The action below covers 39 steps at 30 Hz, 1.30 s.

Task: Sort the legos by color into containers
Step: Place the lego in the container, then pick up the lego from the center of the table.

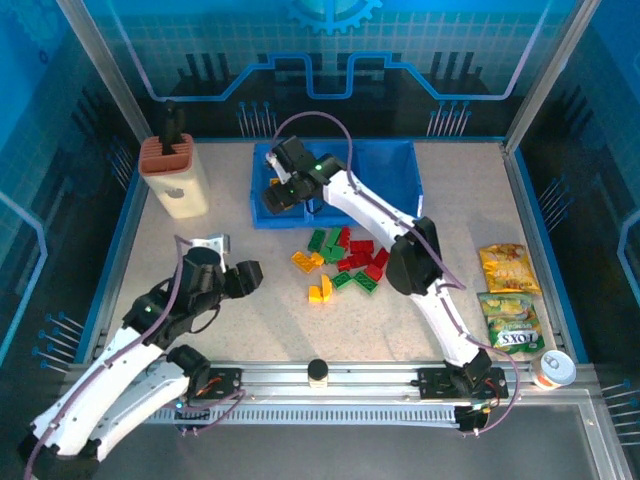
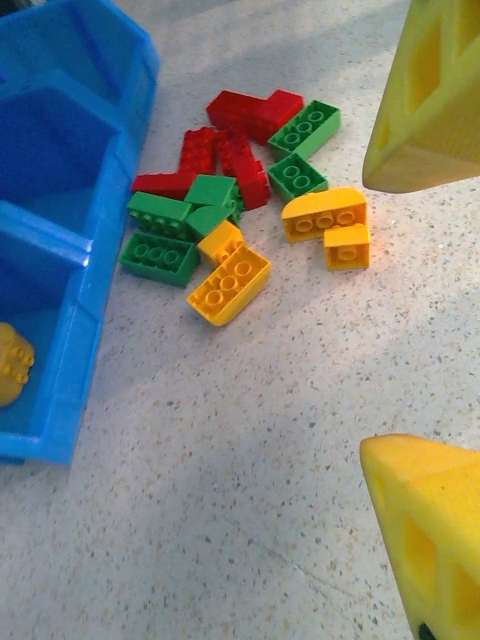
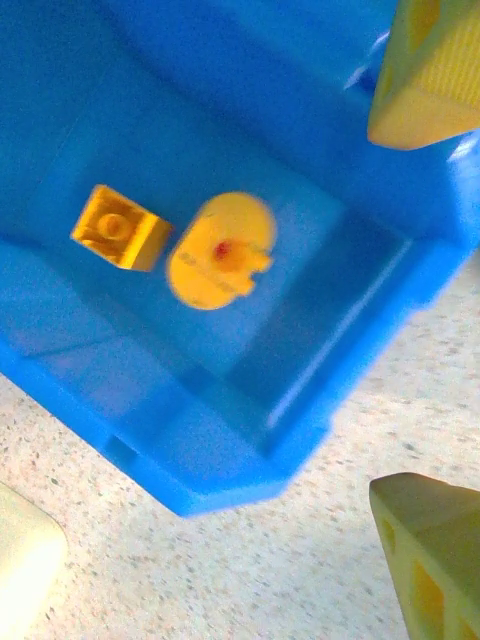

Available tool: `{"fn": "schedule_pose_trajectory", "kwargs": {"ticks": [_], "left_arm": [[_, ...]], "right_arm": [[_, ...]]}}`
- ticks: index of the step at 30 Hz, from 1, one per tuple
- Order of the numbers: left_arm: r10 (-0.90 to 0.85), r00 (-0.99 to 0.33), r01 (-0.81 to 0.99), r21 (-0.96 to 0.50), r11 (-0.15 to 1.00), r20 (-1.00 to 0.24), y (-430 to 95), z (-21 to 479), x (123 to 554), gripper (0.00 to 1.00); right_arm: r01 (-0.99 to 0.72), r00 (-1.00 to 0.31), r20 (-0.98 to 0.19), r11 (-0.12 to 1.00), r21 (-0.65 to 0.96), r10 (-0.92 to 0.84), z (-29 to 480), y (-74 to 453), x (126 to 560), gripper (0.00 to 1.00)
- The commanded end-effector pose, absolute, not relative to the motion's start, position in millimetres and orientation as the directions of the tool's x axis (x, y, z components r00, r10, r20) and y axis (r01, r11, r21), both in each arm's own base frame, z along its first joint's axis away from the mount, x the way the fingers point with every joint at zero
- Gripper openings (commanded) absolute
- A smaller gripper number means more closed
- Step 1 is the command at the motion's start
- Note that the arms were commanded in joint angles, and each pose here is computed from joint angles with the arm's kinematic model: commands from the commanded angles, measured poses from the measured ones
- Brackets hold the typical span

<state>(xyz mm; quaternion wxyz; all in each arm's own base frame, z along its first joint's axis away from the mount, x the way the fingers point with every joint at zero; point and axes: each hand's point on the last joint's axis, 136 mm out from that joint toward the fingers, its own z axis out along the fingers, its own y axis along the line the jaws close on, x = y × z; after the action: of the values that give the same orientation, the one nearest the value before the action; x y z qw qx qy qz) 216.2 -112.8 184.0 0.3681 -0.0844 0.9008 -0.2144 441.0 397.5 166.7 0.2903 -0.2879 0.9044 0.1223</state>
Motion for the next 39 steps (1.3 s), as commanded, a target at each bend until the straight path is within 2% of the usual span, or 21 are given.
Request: {"fn": "schedule_pose_trajectory", "kwargs": {"ticks": [1,5,9,15,23,32,39], "left_arm": [[-0.231,-0.707,0.056,-0.38,0.923,-0.668,-124,195,222,0.66],[-0.159,-0.729,0.112,-0.344,0.932,-0.666,-147,190,227,0.66],[-0.091,-0.746,0.181,-0.333,0.925,-0.659,-175,184,232,0.67],[-0.001,-0.765,0.277,-0.331,0.902,-0.644,-218,174,239,0.67],[0.058,-0.793,0.338,-0.359,0.87,-0.607,-259,164,247,0.67],[0.087,-0.807,0.35,-0.354,0.867,-0.584,-275,153,247,0.67],[0.085,-0.812,0.335,-0.342,0.878,-0.577,-269,146,244,0.67]], "right_arm": [[-0.598,-0.618,-0.69,0.795,0.1,-0.378,233,389,419,0.85],[-0.578,-0.613,-0.706,0.811,0.093,-0.355,244,356,391,0.83],[-0.55,-0.636,-0.688,0.831,0.086,-0.349,233,315,359,0.8],[-0.52,-0.695,-0.619,0.851,0.079,-0.367,189,259,308,0.75],[-0.429,-0.805,-0.495,0.897,0.103,-0.328,121,212,259,0.72],[-0.362,-0.876,-0.36,0.93,0.055,-0.32,62,187,238,0.65],[-0.361,-0.886,-0.326,0.932,0.039,-0.33,40,187,240,0.65]]}}
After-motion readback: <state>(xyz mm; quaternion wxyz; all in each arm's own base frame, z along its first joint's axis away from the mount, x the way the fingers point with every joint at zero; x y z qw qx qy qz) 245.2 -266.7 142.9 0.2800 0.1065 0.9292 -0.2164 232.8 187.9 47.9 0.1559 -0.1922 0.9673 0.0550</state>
